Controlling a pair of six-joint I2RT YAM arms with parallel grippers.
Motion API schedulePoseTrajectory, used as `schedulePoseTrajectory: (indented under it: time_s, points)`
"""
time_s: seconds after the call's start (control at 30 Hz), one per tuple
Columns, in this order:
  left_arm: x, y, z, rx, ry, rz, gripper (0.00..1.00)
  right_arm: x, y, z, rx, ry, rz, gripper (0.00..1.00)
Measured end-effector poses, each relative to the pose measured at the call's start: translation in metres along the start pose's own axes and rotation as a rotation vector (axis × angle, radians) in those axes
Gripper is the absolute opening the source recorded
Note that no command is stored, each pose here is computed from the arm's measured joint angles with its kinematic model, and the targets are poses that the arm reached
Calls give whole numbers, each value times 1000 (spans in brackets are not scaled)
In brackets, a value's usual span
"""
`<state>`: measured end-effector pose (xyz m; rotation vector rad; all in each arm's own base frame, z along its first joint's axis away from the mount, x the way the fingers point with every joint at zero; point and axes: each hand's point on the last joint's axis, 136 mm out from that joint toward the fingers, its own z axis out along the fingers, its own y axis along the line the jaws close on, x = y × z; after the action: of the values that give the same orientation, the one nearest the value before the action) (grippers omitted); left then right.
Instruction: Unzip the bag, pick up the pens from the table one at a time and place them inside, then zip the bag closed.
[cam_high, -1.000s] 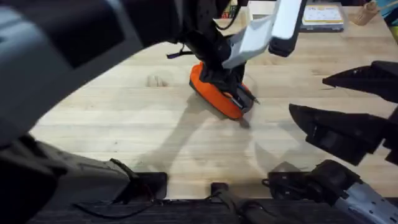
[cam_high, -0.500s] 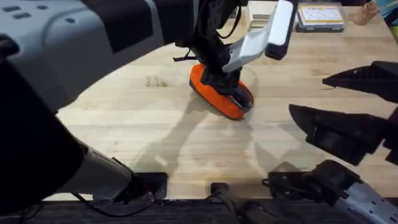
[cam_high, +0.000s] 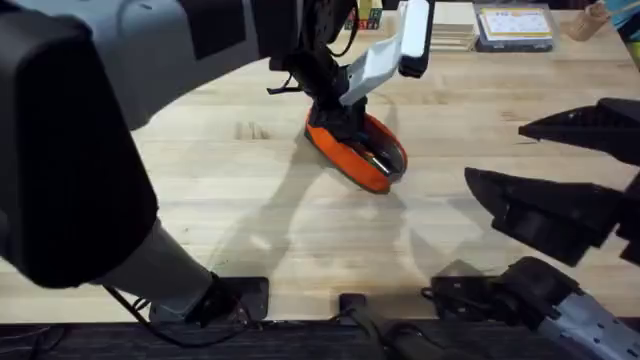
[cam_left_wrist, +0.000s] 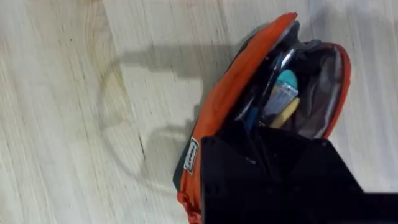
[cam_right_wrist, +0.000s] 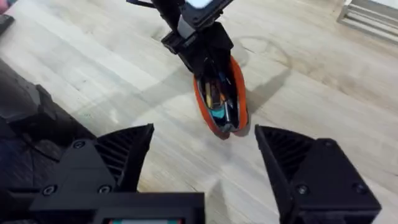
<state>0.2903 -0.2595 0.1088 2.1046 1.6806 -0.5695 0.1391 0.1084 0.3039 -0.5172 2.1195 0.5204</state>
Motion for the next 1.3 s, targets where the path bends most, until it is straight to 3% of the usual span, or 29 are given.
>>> schedulePoseTrajectory:
  time_s: [0.07,0.2,0.23,0.27,0.7,0.9,0.93,1.0,1.3]
  points:
    - [0,0,0,1,-3,5,223,0,0,0,0,0,0,998]
    - [-3,-1,0,6,-16,5,832,0,0,0,0,0,0,998]
    - [-4,-2,0,9,-23,1,947,0,0,0,0,0,0,998]
    - [-5,-2,0,11,-29,1,980,0,0,0,0,0,0,998]
    - [-12,-4,-6,5,-57,10,992,0,0,0,0,0,0,998]
    - [-25,-3,-51,-104,-89,44,992,0,0,0,-1,-2,0,998]
    - [-21,-1,-74,-157,-95,29,992,0,0,0,0,-2,0,998]
    - [-15,1,-87,-188,-96,9,992,-1,-2,0,13,-4,0,998]
    - [11,5,-116,-251,-82,-75,994,-2,-8,0,48,-9,0,998]
